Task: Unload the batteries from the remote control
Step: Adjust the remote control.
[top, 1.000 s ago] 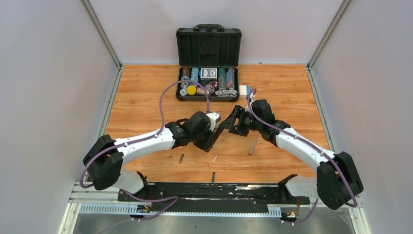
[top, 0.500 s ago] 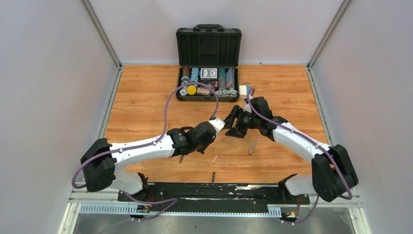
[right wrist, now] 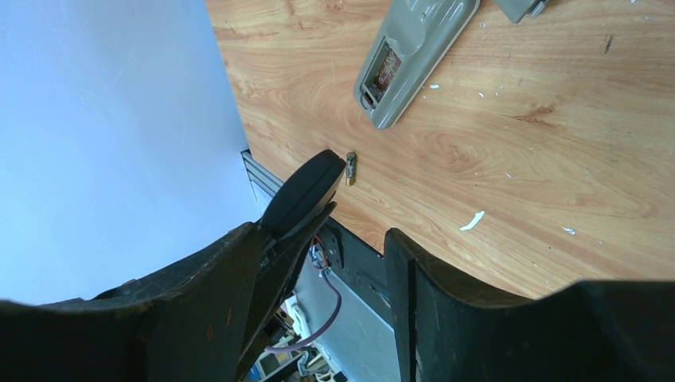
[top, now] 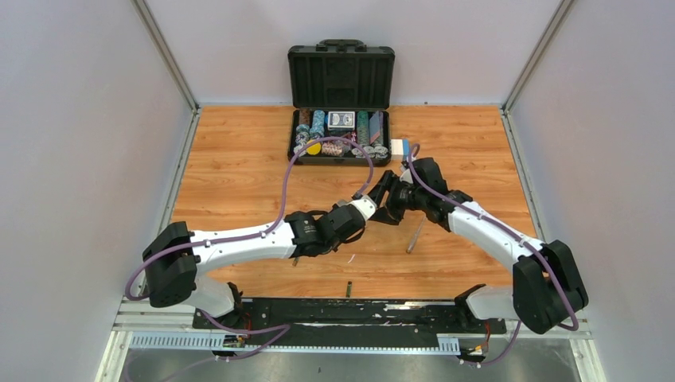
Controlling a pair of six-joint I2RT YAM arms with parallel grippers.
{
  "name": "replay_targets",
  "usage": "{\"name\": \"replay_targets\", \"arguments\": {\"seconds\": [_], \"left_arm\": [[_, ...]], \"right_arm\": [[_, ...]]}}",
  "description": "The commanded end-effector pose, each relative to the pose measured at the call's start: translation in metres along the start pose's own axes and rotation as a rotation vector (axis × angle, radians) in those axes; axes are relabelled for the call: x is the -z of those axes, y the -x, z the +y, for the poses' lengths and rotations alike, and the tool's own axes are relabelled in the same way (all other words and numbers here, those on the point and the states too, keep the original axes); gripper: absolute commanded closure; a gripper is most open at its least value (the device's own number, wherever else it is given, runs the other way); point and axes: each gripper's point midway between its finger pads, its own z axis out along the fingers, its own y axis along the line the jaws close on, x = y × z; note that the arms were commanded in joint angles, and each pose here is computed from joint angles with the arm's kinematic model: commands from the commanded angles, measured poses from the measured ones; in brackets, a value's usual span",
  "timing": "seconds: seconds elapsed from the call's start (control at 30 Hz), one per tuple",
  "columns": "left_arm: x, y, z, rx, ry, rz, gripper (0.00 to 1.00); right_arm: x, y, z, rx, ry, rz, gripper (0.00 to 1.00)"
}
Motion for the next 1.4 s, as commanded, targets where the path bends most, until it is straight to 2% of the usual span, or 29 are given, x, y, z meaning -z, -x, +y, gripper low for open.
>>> {"name": "replay_targets", "arguments": {"seconds": [0.0,0.1,0.2,0.33,0.5,0.6,0.7,0.73,0.8,0.83,0.97,1.1,1.37], "left_arm": [[0.007,0.02,0.002,-0.011,0.03,-0.051,1.0],[0.009,0.02,0.0,-0.02,0.028,-0.055,1.0],[0.01,0.021,-0.003,-0.039,0.025,-0.063,1.0],[0.012,0.024,-0.005,-0.077,0.039,-0.075,1.0],[0.019,0.029,-0.001,-0.095,0.083,-0.112,1.0],[0.022,0.032,0.006,-0.098,0.113,-0.13,0.99],[0.025,0.03,0.012,-0.091,0.134,-0.143,0.91],[0.026,0.029,0.013,-0.085,0.137,-0.149,0.83],[0.027,0.028,0.015,-0.063,0.14,-0.16,0.51],[0.028,0.027,0.014,-0.049,0.136,-0.165,0.42],[0.031,0.028,0.008,0.041,0.088,-0.206,0.18],[0.038,0.033,-0.005,0.17,-0.012,-0.269,0.04],[0.042,0.023,-0.002,0.382,-0.102,-0.288,0.0]], "right_arm": [[0.009,0.009,0.023,-0.006,0.05,-0.052,0.41],[0.008,0.01,0.022,-0.018,0.046,-0.059,0.41],[0.005,0.011,0.018,-0.035,0.031,-0.062,0.46],[0.0,0.011,0.015,-0.049,0.031,-0.044,0.6],[-0.004,0.005,0.009,-0.041,0.02,-0.012,0.67],[-0.006,0.0,0.0,-0.055,0.004,0.008,0.75],[-0.006,-0.005,-0.003,-0.059,0.005,0.021,0.92],[-0.005,-0.006,-0.004,-0.054,0.009,0.021,0.98],[-0.004,-0.005,-0.003,-0.045,0.017,0.011,1.0],[-0.003,-0.005,-0.003,-0.037,0.022,0.002,1.0],[0.0,0.001,0.0,-0.021,0.047,-0.049,1.0],[0.003,0.006,-0.001,-0.005,0.058,-0.101,1.0],[0.005,0.009,-0.011,0.051,0.035,-0.141,1.0]]}}
